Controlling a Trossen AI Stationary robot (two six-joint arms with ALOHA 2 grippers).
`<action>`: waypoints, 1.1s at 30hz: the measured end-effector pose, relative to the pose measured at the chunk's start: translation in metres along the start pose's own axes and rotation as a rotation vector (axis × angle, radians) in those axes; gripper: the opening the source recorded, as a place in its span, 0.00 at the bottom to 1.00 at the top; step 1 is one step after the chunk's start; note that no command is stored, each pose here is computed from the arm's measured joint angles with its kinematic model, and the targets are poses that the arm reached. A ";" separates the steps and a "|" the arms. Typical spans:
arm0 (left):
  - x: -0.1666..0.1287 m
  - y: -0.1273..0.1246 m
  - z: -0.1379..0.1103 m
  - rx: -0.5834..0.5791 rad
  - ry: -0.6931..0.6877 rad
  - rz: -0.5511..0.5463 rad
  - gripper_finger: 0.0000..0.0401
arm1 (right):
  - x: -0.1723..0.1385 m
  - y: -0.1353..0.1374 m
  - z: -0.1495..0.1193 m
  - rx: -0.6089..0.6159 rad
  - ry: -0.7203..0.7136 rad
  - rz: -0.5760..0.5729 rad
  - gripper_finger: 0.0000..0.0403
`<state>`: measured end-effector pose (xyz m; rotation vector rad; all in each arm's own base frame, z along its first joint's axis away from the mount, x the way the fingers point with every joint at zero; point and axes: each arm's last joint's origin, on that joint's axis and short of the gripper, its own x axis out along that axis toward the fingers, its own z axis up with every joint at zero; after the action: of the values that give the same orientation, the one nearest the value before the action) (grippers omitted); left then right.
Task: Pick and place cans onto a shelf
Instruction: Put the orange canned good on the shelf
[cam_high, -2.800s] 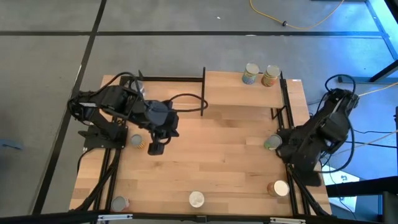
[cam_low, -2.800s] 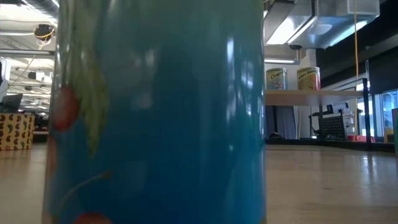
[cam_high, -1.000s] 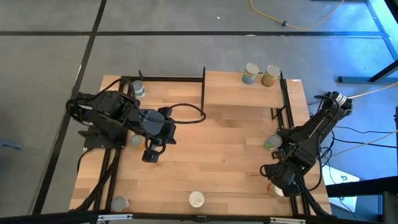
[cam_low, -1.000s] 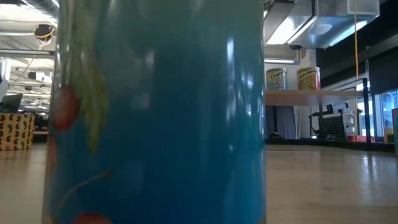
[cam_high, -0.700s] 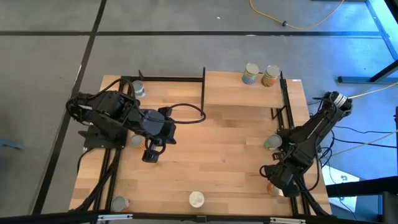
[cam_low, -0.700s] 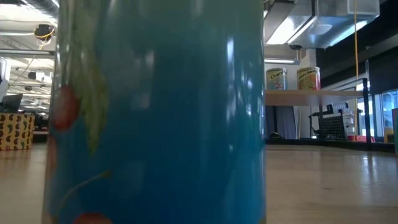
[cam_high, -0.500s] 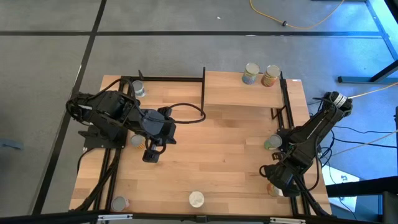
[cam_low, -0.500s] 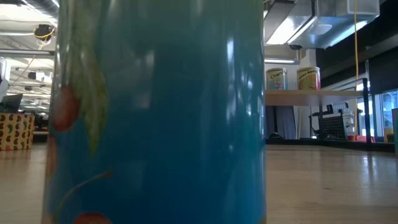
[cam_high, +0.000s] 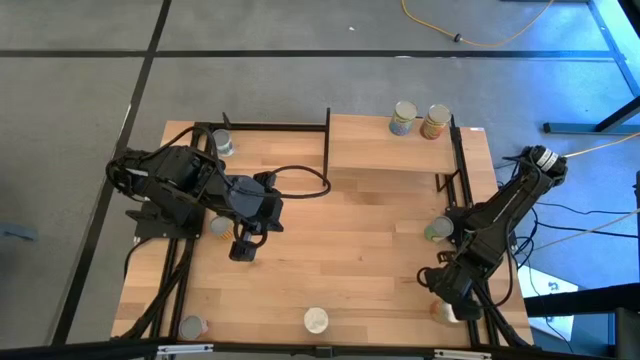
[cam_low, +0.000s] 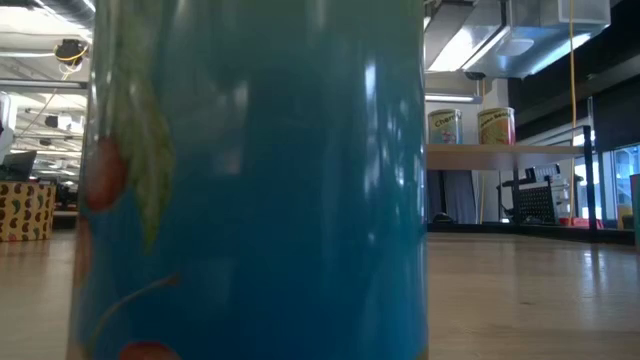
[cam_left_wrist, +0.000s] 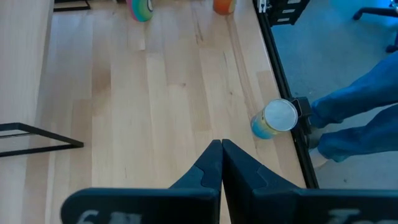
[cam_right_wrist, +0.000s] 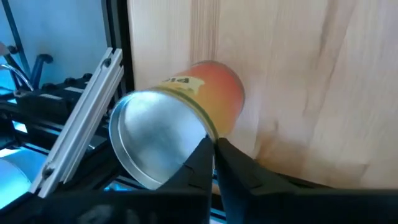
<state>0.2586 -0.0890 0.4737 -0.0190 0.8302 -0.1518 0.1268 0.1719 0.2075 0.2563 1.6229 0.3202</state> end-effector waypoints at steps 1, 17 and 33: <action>0.000 0.000 0.000 0.000 0.000 0.000 0.00 | 0.000 0.000 0.000 0.010 -0.003 -0.002 0.02; 0.000 0.000 0.000 0.000 0.000 0.000 0.00 | -0.041 0.021 0.013 0.083 -0.199 -0.068 0.00; 0.000 0.000 0.000 0.020 0.003 -0.008 0.00 | -0.125 0.019 0.009 0.240 -0.209 -0.213 0.00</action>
<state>0.2583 -0.0894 0.4735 -0.0036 0.8318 -0.1675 0.1450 0.1456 0.3303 0.2857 1.4651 -0.0643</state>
